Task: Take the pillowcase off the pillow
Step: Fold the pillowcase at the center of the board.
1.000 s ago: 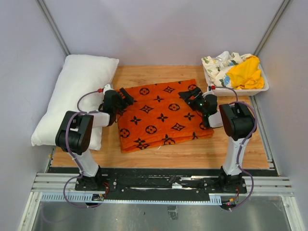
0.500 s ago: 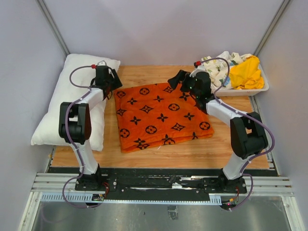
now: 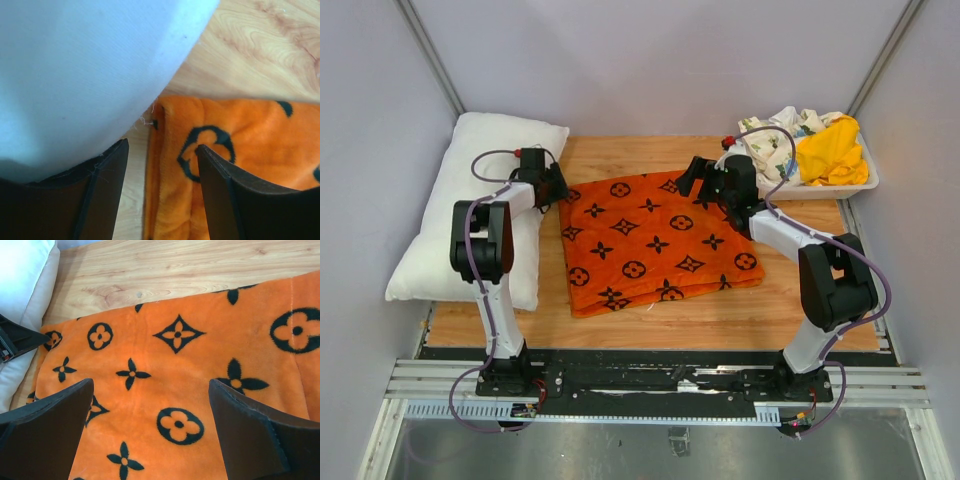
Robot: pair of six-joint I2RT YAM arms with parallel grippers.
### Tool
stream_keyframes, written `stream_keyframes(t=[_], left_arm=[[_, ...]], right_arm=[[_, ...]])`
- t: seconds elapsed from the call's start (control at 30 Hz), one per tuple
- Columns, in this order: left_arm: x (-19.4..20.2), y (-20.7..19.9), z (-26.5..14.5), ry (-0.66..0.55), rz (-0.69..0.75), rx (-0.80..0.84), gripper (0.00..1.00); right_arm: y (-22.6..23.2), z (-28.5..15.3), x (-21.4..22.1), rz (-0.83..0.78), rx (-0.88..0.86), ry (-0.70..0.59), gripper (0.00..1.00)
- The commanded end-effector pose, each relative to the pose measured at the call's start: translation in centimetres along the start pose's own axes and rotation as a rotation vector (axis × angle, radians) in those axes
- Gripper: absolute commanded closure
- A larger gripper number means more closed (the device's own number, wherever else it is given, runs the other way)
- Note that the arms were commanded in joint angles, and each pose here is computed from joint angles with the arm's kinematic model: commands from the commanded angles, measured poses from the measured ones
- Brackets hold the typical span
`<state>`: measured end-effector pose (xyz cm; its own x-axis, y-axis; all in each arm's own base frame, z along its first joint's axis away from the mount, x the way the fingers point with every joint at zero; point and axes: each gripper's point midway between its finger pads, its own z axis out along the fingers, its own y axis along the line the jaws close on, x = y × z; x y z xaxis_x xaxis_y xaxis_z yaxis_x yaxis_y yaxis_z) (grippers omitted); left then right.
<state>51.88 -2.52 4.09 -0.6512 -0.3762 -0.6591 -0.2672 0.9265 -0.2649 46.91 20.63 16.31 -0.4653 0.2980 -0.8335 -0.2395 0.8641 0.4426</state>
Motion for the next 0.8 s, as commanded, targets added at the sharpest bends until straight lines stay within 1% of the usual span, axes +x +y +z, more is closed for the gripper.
stream_keyframes(t=[0.0,0.23,0.37,0.43,0.53,0.67,0.77], left_arm=[[-0.4,3.6,1.5,0.015,-0.029,-0.077,0.39],[-0.8,4.2,3.4,0.026,-0.008,-0.077,0.48],[0.1,3.2,4.0,0.059,-0.006,-0.008,0.54],[0.4,2.4,3.9,0.067,-0.006,0.036,0.54],[1.1,1.6,3.5,0.082,-0.005,0.094,0.50],[2.3,1.7,3.4,0.115,-0.004,0.107,0.46],[2.9,1.5,3.5,0.136,-0.001,0.121,0.46]], right_arm=[[-0.4,-0.6,-0.8,-0.028,0.022,-0.022,0.02],[-0.7,-0.4,-0.4,-0.028,0.032,-0.014,0.02],[-0.8,-0.4,-0.5,-0.030,0.040,-0.014,0.01],[-1.0,-0.4,-0.6,-0.035,0.047,-0.015,0.02],[-1.1,-0.3,-0.9,-0.042,0.056,-0.019,0.02],[-1.3,-0.1,-1.2,-0.043,0.063,-0.022,0.02],[-1.4,0.1,-1.6,-0.041,0.065,-0.028,0.02]])
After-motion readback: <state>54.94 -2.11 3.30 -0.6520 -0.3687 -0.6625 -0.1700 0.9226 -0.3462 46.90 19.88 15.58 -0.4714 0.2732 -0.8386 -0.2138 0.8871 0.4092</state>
